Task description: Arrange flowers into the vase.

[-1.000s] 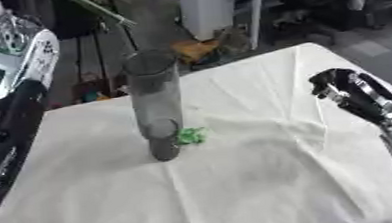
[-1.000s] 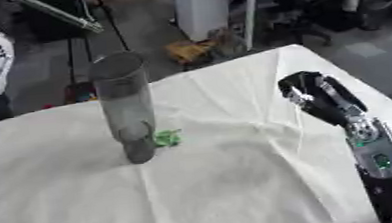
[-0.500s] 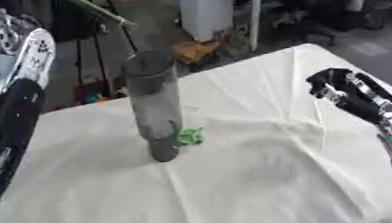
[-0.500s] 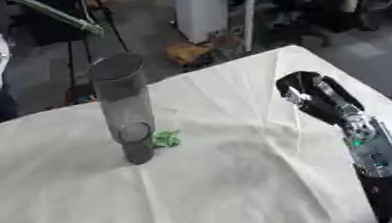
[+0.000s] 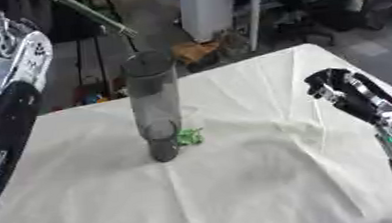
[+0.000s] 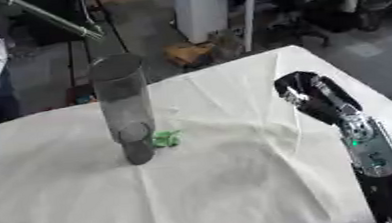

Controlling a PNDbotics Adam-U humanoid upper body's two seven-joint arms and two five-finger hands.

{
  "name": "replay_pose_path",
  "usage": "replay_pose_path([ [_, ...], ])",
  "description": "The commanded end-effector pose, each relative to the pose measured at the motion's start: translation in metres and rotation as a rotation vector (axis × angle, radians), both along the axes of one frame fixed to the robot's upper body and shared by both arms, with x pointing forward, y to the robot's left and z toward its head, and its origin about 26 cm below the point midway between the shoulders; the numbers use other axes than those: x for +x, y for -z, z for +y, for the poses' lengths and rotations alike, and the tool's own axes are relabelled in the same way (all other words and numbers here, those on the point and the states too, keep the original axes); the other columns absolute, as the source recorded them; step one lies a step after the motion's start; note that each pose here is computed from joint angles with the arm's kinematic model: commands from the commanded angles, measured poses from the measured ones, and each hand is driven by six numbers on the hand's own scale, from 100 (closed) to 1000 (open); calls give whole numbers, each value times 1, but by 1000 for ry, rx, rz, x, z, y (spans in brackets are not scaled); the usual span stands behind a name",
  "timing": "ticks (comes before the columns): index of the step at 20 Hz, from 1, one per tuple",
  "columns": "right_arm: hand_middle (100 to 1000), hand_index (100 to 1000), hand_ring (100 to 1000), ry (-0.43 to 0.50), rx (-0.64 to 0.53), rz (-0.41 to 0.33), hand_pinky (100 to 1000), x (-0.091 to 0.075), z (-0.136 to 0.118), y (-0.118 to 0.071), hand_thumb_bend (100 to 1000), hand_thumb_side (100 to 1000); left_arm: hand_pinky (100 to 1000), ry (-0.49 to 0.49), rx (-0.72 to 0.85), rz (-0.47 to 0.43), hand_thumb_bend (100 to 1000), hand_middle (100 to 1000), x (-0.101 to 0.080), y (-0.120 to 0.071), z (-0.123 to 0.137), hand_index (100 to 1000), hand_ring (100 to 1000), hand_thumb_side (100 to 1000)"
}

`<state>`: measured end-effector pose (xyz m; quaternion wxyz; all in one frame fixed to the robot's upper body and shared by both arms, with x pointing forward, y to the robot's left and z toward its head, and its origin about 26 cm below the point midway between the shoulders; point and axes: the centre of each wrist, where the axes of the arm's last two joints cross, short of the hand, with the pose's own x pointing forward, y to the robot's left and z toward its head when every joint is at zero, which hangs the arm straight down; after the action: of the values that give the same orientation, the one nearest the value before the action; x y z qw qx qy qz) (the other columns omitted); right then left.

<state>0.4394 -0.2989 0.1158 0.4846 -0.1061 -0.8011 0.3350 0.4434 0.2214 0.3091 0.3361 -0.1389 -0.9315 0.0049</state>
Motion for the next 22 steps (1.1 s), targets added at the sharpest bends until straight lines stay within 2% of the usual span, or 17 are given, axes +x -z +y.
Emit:
replay_pose_path([
  [1, 531, 728, 644, 4, -9, -39, 633, 1, -3, -15, 362, 775, 100, -6, 13, -32, 796, 100, -3, -14, 7, 100, 100, 807],
  [22, 531, 728, 644, 4, -11, -40, 633, 2, -4, -15, 361, 775, 100, 13, 8, -9, 784, 100, -2, -12, 6, 100, 100, 801],
])
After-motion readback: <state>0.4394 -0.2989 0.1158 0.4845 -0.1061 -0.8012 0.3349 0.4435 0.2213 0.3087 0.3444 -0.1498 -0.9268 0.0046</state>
